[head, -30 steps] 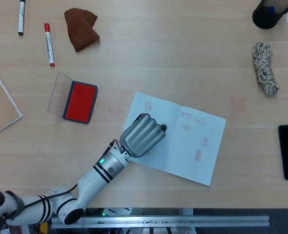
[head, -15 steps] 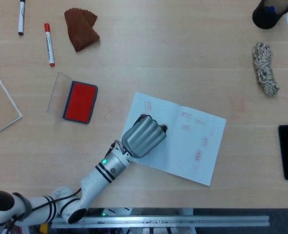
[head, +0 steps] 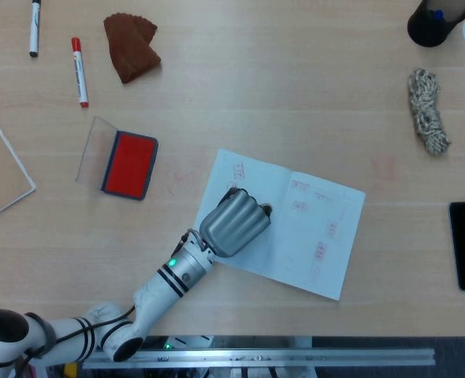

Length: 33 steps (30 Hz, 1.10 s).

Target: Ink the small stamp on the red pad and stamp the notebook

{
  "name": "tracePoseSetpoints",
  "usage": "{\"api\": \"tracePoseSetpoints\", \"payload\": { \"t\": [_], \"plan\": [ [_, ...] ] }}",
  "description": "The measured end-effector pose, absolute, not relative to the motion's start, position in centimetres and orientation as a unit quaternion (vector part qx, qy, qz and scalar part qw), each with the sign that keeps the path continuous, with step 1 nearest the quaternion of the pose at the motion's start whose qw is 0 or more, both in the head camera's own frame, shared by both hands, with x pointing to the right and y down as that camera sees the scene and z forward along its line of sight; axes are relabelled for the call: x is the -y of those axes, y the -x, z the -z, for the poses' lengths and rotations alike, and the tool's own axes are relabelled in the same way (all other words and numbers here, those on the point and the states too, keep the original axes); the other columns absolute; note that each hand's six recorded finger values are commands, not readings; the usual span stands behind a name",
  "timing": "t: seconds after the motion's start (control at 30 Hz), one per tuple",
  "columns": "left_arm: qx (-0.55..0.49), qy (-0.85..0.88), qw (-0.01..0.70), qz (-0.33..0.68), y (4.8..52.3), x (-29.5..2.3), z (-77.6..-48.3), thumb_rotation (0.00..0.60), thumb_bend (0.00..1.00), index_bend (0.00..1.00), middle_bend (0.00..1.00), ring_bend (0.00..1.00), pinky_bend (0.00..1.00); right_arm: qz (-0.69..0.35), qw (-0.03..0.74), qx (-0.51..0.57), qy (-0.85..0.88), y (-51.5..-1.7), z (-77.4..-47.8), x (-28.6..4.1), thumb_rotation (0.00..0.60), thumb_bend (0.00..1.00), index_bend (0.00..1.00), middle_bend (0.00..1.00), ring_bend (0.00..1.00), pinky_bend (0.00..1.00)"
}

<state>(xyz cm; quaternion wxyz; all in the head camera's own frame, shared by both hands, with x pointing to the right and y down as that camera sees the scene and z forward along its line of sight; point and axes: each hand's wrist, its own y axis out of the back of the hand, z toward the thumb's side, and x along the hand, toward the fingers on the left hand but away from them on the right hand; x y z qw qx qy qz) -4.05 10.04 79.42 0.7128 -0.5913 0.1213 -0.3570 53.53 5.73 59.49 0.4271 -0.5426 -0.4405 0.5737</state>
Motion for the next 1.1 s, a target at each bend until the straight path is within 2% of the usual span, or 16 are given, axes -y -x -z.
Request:
{"api": "tracePoseSetpoints", "payload": {
  "t": [0.87,1.1],
  "plan": [
    [-0.105,0.592,0.711,0.365,4.1,-10.2,-80.0,0.6,0.28,0.61,0.99,1.0,1.0,-0.574,0.426,0.446,0.539,-53.9,-59.3,-6.0,0.6,0.26,0.31,0.38,0.31,0.42],
    [-0.135,0.587,0.713,0.358,4.5,-9.1,-78.2,0.6,0.28,0.61,0.99,1.0,1.0,-0.571,0.427,0.45,0.538,-53.9,-59.2,-6.0,0.6,0.26,0.31,0.38,0.31,0.42]
  ]
}}
